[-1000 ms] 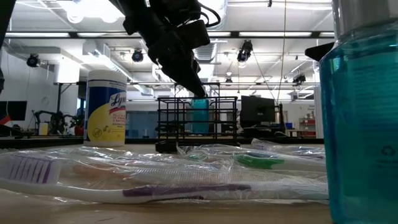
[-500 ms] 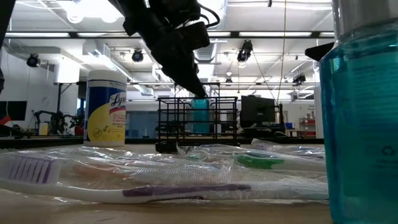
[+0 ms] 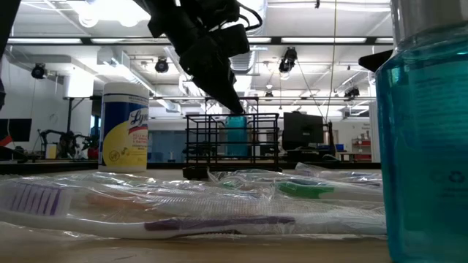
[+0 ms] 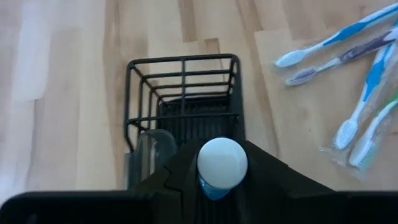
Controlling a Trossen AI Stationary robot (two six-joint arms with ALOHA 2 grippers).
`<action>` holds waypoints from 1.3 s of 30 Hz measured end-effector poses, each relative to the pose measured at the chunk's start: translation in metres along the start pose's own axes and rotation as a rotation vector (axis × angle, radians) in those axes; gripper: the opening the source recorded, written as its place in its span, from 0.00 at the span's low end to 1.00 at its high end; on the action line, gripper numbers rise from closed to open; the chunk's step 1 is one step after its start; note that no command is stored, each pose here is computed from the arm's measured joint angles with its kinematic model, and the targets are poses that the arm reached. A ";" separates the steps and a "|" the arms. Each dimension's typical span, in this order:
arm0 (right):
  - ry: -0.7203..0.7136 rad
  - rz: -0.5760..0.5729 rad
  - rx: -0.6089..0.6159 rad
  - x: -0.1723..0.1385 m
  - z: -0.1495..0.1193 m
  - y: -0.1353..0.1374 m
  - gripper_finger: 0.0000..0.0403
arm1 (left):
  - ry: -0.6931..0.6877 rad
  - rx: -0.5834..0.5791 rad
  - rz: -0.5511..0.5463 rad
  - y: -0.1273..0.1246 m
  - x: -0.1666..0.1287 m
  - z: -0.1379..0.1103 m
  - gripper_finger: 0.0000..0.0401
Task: Pick & Place toothbrushing station
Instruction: Put the top mouthwash into the mesh organizer
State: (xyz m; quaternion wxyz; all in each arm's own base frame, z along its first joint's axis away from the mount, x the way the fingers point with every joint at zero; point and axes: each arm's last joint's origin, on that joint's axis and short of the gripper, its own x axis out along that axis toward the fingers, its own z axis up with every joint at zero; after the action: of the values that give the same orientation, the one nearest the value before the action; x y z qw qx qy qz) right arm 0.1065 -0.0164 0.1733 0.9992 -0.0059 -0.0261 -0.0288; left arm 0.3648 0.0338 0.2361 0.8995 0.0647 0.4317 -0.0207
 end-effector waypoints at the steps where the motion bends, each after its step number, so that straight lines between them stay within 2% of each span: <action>1: 0.000 0.000 0.000 0.000 0.000 0.000 0.02 | 0.019 -0.001 0.020 0.001 -0.002 0.002 0.27; 5: 0.000 0.000 0.000 0.000 0.000 0.000 0.02 | 0.071 -0.034 0.068 0.005 -0.007 0.005 0.27; 9: 0.000 -0.001 -0.017 0.000 0.000 0.000 0.02 | 0.082 -0.085 0.063 0.008 -0.013 0.006 0.27; 18: -0.002 -0.001 -0.049 0.000 0.000 0.000 0.02 | 0.069 -0.126 0.043 0.006 -0.004 -0.003 0.27; 35: 0.002 -0.001 -0.044 0.000 0.000 0.000 0.02 | 0.030 -0.099 0.015 0.003 0.009 -0.016 0.27; 39: 0.002 0.000 -0.041 0.000 0.000 0.000 0.02 | 0.028 -0.098 0.007 0.002 0.009 -0.016 0.31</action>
State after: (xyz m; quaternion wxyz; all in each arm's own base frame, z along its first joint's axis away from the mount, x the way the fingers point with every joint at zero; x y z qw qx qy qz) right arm 0.1066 -0.0164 0.1731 0.9989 -0.0266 -0.0243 -0.0295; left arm 0.3582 0.0383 0.2199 0.8954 0.0223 0.4447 0.0047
